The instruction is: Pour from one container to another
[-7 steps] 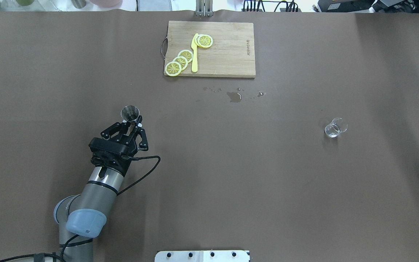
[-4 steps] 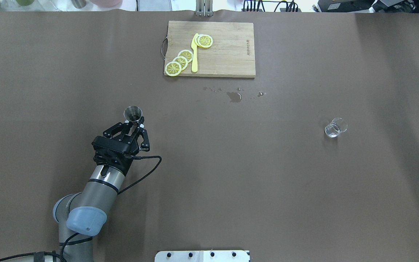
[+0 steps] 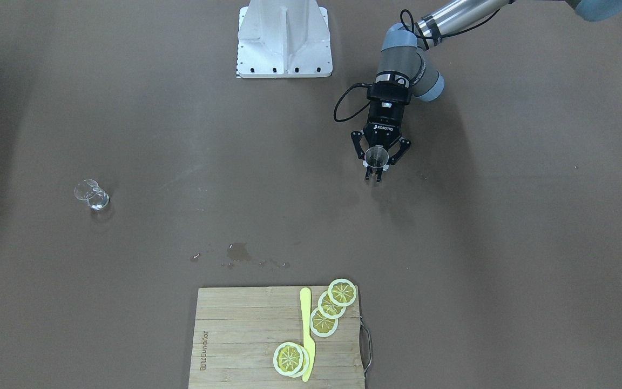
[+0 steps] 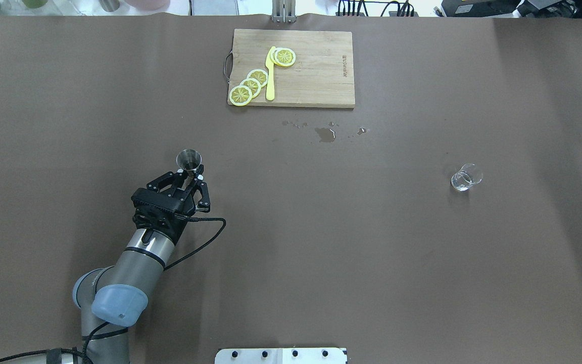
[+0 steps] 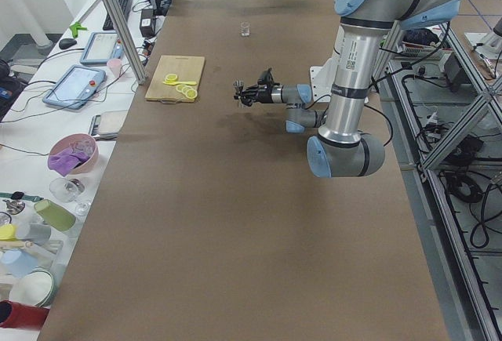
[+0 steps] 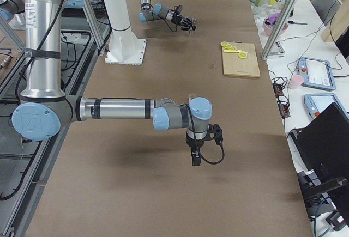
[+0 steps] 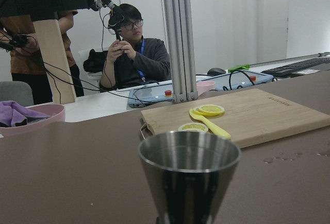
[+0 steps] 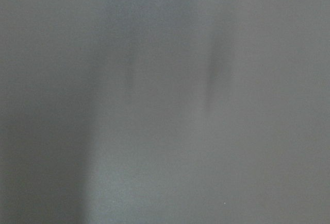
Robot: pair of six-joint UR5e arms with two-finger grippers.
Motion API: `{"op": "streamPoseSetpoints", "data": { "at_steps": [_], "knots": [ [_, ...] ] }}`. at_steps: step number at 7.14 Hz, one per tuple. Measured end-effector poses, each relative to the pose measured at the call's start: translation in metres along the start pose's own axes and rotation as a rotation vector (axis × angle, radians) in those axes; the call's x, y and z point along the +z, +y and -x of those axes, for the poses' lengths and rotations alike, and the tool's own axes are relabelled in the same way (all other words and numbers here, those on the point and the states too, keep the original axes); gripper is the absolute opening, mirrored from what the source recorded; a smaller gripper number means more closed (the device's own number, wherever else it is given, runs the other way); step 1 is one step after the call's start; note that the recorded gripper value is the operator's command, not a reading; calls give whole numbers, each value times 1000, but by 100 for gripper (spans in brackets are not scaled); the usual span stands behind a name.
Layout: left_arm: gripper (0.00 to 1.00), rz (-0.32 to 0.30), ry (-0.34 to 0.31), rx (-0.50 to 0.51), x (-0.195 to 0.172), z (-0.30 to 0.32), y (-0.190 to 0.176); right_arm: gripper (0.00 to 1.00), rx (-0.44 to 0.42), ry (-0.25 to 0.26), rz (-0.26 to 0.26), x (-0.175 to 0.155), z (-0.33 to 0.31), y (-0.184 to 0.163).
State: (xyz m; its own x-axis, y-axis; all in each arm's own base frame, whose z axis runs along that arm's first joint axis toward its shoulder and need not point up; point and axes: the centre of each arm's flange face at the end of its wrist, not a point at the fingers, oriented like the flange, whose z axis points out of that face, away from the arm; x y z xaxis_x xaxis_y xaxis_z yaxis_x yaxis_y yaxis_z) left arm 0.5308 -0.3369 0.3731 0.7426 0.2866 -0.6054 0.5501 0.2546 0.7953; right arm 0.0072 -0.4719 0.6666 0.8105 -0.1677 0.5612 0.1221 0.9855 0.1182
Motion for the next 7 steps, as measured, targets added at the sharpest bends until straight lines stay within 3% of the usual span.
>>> {"op": "streamPoseSetpoints", "data": {
  "at_steps": [3, 5, 7],
  "knots": [
    [0, 26, 20, -19, 2, 5, 4, 100, -19, -47, -63, 2, -7, 12],
    [0, 34, 22, -40, 7, 13, 2, 100, 51, -124, -64, -20, -22, 19],
    [0, 46, 12, -56, 11, 33, 4, 100, 73, -145, -37, -40, -16, 25]
  ]
}}
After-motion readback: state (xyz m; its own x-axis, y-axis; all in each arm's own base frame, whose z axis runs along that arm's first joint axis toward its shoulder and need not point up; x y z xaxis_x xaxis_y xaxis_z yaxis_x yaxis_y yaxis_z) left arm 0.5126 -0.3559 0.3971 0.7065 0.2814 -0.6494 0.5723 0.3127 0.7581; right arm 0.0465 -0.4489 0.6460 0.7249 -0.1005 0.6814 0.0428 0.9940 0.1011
